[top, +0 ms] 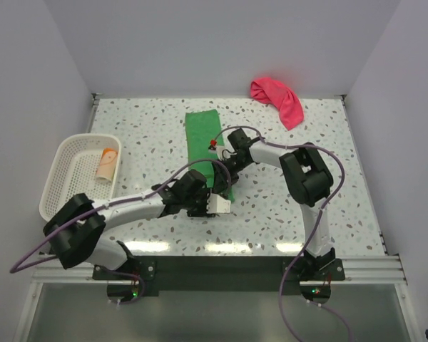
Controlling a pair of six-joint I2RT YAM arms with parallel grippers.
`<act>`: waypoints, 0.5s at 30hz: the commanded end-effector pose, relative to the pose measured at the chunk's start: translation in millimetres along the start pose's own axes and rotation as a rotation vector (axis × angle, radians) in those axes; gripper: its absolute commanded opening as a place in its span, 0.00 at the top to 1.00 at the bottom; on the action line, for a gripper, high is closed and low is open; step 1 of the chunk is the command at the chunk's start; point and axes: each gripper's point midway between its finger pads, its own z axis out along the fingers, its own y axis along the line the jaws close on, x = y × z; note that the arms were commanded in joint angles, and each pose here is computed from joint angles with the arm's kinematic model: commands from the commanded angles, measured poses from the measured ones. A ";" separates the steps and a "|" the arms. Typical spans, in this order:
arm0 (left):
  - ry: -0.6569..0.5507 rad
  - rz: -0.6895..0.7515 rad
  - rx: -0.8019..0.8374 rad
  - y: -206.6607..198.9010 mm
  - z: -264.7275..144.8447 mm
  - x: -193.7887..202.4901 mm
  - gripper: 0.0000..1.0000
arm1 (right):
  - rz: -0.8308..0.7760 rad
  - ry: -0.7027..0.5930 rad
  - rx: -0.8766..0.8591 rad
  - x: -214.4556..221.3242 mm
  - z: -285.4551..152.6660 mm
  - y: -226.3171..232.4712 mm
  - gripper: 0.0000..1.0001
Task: Roll the towels
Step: Roll the towel
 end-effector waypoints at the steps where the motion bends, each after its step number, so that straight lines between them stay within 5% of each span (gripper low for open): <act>1: 0.003 0.083 -0.090 16.8 17.6 -7.8 0.48 | 0.000 -0.003 0.048 -2.2 11.1 -19.3 0.69; 9: 0.081 0.144 -0.137 19.5 45.0 14.0 0.50 | 0.009 0.017 0.048 6.9 10.6 -19.4 0.71; 15: 0.132 0.115 -0.012 -2.0 49.1 24.5 0.77 | 0.021 0.033 0.039 14.4 7.9 -15.3 0.75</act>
